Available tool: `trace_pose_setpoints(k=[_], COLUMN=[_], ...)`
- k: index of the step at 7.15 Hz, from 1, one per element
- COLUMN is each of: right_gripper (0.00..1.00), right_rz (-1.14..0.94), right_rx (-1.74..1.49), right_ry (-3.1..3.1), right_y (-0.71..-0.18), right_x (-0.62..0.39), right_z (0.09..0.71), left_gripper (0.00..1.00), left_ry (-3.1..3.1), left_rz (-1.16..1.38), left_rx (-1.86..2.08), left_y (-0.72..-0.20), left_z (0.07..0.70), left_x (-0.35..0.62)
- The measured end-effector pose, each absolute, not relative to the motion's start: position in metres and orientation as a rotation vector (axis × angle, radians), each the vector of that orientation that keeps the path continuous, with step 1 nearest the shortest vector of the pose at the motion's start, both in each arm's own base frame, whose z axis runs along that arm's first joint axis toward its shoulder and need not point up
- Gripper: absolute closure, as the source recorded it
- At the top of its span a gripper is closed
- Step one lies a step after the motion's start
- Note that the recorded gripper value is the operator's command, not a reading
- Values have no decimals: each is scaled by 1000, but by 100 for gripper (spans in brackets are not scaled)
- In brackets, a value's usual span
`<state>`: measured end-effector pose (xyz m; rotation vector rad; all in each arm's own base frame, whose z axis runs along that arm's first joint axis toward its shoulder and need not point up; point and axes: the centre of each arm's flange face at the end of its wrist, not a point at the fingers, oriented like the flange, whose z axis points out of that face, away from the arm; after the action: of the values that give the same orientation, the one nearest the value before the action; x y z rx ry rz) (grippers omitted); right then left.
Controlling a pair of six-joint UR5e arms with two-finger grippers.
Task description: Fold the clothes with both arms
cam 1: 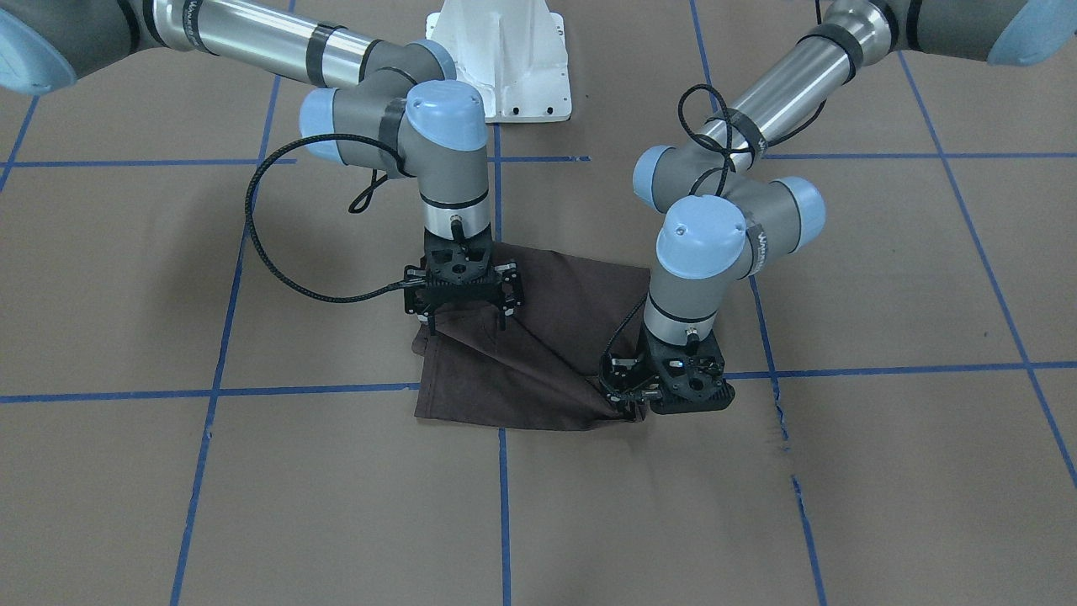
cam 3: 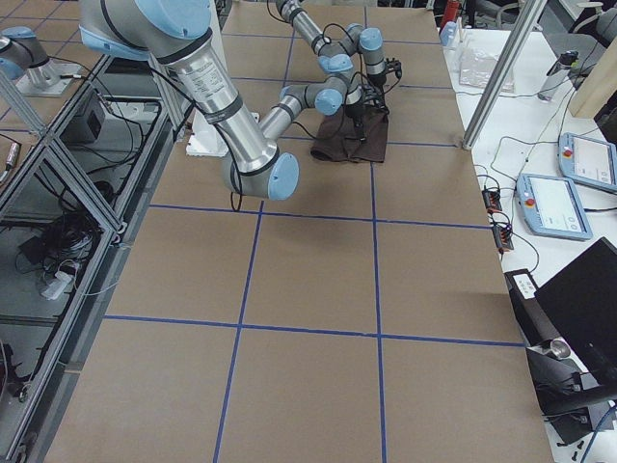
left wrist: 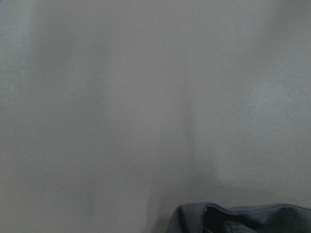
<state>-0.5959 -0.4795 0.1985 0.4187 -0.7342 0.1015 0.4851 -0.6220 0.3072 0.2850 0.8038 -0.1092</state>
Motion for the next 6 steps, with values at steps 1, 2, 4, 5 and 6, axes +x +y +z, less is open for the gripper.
trace_pose_setpoints(k=[1, 2, 4, 5, 6], right_gripper=[1, 10, 21, 23, 24], right_rz=[88, 66, -25, -66, -97], right_rx=[439, 472, 547, 564, 569], right_ry=[-705, -652, -545, -515, -501], right_y=[-466, -456, -454, -452, -447], right_x=[-611, -626, -646, -652, -658], right_z=[193, 187, 189, 193, 196], left_gripper=[0, 0, 0, 0, 0], left_ry=[825, 838, 850, 852, 853], left_rz=[-42, -5, 11, 12, 12], left_rx=[306, 324, 341, 344, 345], left_y=[-625, -625, -623, -621, -620], left_z=[320, 331, 336, 335, 336], left_x=[461, 443, 429, 427, 425])
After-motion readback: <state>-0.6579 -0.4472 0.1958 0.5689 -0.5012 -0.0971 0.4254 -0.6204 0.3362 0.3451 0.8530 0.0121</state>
